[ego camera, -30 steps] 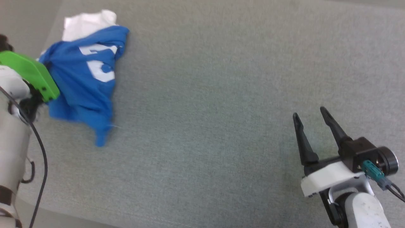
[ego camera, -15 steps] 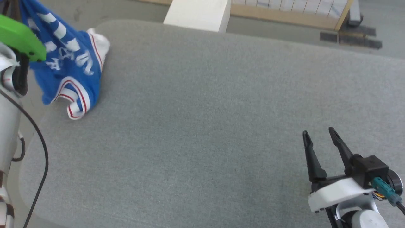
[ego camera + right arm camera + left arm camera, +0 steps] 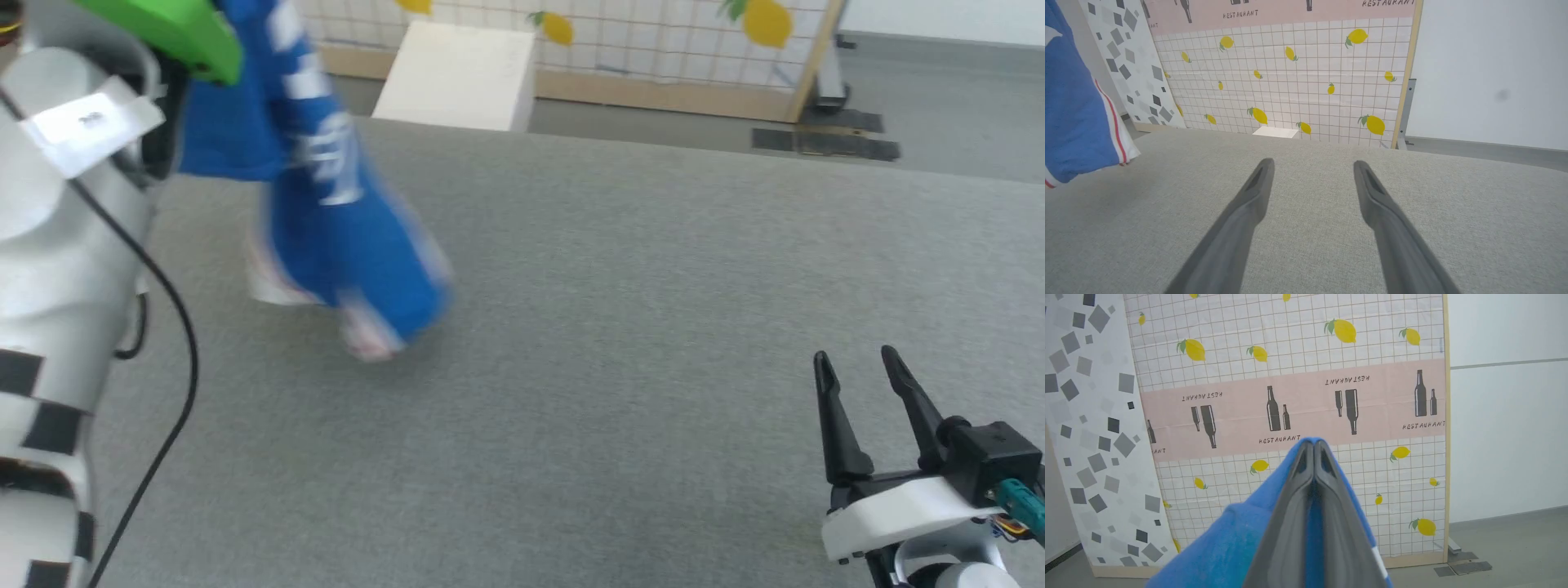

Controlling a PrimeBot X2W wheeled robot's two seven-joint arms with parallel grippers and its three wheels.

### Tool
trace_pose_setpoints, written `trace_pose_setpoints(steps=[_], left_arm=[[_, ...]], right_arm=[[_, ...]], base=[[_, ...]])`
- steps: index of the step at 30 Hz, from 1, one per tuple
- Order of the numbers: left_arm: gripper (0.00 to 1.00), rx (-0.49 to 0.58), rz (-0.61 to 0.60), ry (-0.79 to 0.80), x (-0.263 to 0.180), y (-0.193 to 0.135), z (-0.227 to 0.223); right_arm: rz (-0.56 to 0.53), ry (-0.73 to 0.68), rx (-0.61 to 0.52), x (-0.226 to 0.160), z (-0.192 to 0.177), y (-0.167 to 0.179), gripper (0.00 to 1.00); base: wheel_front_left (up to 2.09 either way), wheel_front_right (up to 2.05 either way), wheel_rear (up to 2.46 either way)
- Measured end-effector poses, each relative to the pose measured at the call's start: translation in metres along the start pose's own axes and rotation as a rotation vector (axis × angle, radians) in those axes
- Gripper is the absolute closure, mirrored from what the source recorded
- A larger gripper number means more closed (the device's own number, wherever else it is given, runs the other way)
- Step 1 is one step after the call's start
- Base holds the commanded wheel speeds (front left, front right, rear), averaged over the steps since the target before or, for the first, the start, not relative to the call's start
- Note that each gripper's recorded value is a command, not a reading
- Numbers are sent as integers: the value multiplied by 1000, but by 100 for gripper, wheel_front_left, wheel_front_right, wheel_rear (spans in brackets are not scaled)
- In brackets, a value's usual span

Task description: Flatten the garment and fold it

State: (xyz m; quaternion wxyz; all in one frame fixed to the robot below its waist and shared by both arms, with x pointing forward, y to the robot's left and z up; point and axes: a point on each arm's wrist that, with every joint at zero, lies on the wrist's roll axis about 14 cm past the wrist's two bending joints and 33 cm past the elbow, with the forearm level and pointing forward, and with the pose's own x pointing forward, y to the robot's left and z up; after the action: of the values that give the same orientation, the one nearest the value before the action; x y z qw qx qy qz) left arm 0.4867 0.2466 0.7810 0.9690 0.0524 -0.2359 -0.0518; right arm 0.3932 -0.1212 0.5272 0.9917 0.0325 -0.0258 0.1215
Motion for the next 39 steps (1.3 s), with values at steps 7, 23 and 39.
trace_pose_setpoints(steps=[7,23,39], left_arm=[[100,-121,-258,-68,22,-115,24],[100,-454,-640,428,-96,-323,-145],[0,-576,-574,479,-168,-333,-167]], right_arm=[[-112,-14,-17,-20,8,-35,0],[-300,45,1,-57,-11,-89,0],[-304,66,17,-57,-23,-90,0]], base=[[0,0,0],[0,0,0],[0,0,0]])
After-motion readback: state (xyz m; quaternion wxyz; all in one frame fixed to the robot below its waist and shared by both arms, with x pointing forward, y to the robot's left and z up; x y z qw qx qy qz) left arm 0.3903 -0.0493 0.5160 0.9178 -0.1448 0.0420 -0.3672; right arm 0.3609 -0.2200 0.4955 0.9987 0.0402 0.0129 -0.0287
